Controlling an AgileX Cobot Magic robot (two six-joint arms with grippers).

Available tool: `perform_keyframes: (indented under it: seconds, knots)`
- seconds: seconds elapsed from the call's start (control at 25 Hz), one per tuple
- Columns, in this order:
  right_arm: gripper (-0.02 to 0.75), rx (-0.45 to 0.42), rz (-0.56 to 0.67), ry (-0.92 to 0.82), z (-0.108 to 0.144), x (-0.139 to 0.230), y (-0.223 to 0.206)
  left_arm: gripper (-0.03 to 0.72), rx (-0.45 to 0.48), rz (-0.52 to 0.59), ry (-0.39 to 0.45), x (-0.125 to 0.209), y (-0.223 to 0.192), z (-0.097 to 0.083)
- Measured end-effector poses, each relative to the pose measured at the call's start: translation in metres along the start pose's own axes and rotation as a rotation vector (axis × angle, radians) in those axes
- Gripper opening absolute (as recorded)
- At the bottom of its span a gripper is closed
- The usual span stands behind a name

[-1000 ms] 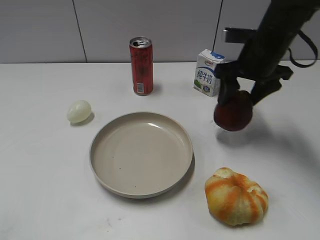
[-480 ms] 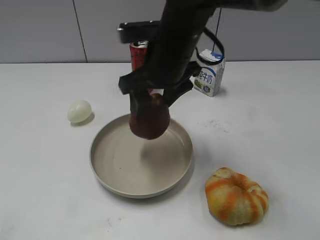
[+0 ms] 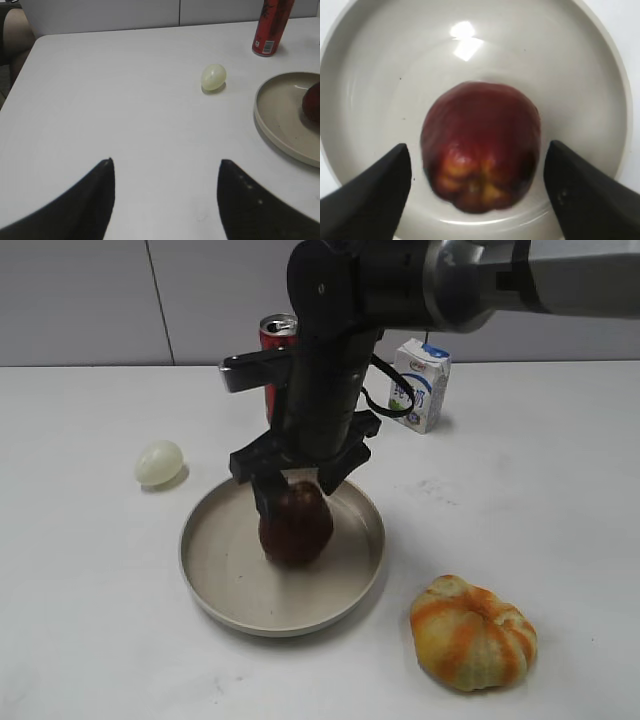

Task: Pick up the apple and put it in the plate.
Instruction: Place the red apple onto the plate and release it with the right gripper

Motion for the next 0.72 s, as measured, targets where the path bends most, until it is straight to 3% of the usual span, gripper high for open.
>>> perform_keyframes:
  seconds: [0.2,0.36,0.48,0.72]
  knots:
    - [0.681,0.001,0.019,0.001,0.0,0.001,0.003,0.491,0.0,0.0,0.0,0.0,0.0,0.0]
    - [0.681,0.023,0.016,-0.01,-0.014,-0.01,0.023,0.491,0.0,0.0,0.0,0.0,0.0,0.0]
    - [0.678,0.062,0.003,-0.043,-0.042,-0.021,0.046,0.491,0.0,0.0,0.0,0.0,0.0,0.0]
    - [0.669,0.146,-0.071,-0.184,-0.129,-0.032,0.08,0.491,0.0,0.0,0.0,0.0,0.0,0.0]
Point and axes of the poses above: a point on each arm's last joint axis where the gripper is mounted, y pointing back along that axis away from the gripper, z along the wrist's bending axis when the last joint is at zero, x = y × z, the point moved 6 cm from there along -y, pointing out along that axis toward the gripper
